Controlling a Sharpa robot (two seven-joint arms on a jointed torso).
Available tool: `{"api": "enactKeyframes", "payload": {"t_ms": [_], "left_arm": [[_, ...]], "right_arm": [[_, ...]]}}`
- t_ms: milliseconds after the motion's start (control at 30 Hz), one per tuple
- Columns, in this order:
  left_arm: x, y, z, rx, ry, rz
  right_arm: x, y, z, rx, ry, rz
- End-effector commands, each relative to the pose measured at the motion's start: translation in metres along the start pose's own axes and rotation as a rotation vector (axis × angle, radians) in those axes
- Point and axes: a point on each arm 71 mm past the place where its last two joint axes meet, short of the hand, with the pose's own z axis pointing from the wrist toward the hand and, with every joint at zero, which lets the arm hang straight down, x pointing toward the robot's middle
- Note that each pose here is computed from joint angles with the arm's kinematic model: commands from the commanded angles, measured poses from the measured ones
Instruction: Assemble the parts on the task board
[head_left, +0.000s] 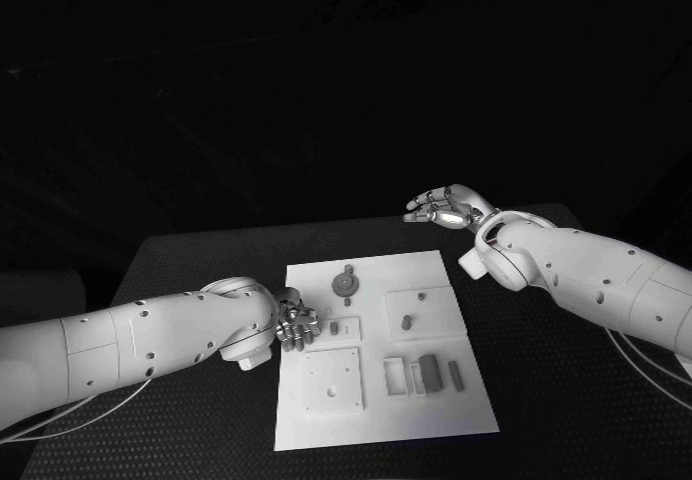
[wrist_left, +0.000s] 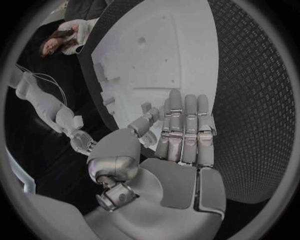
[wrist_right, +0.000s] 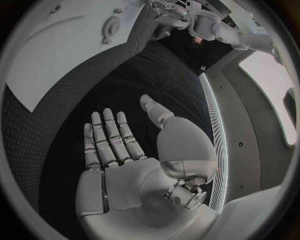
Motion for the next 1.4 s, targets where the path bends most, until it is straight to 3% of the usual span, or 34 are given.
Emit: {"api": "enactKeyframes", "payload": {"t_ms": [33,333,767,1400], "left_arm": [[-0.0013,0.001,0.0004,0.007,-0.011,0.001],[-0.0029,0.0032,0.0006,0.005,-0.017,-0.011],[0.0009,0.0029,0.0003,0.0,0.03,-0.001],[-0.0001,0.0061,0.0012,-0.006,0.045,-0.038]], "right_arm": [[0.0015,0.001,0.0001,-0.01,0.016,-0.001],[0.0021,0.0012,0.0004,-0.011,0.016,0.0],[0.0026,0.0016,0.0006,-0.011,0.017,0.0],[0.0023,0.0013,0.0004,-0.011,0.017,0.0]]}}
